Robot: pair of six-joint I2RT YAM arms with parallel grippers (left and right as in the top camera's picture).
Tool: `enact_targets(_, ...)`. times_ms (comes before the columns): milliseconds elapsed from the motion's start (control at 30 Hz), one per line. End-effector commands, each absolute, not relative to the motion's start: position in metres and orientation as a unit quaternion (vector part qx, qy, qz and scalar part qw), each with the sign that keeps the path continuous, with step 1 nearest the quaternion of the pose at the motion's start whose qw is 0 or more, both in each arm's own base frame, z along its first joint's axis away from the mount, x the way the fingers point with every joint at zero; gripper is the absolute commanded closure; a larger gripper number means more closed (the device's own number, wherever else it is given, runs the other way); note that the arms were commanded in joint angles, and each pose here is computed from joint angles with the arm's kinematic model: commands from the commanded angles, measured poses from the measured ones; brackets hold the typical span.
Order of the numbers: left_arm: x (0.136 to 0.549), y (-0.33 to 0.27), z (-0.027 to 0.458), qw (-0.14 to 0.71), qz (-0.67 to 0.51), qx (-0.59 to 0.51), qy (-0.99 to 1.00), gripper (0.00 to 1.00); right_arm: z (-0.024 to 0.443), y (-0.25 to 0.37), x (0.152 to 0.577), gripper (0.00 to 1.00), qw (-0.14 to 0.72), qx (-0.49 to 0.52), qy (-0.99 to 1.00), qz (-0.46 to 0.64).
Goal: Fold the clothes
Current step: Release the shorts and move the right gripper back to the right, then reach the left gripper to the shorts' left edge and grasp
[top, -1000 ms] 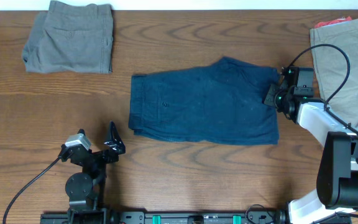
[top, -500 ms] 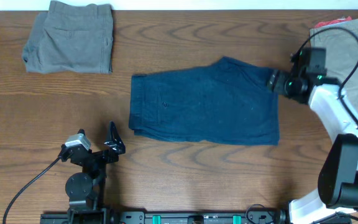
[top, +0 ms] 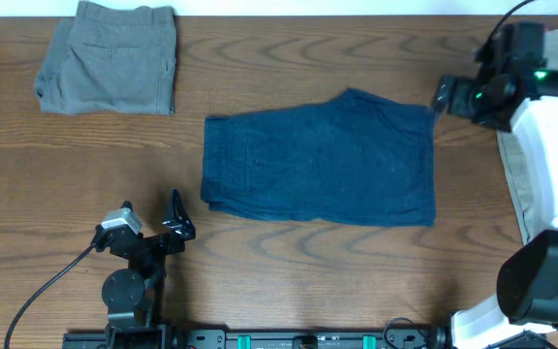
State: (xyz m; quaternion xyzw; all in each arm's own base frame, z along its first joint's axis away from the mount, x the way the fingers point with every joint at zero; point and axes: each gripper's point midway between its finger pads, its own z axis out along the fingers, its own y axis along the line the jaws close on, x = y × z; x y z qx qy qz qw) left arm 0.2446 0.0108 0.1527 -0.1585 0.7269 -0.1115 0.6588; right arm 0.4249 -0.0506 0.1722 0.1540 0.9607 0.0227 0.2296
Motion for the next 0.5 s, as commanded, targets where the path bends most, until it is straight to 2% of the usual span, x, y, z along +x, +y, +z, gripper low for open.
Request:
enact_targets(0,0.244,0.014,0.137,0.643,-0.099,-0.164,0.742,0.02,0.181,-0.109,0.42,0.01,0.239,0.192,0.95,-0.067)
enact_targets(167,0.244,0.014,0.137,0.643,-0.099,-0.164,0.742,0.02,0.18,-0.135,0.41,0.01,0.232,0.222,0.944,-0.074)
enact_targets(467,0.244,0.014,0.137,0.643,-0.099,-0.164,0.742,0.02,0.178,-0.139,0.406,0.01,0.226,0.229,0.944,-0.07)
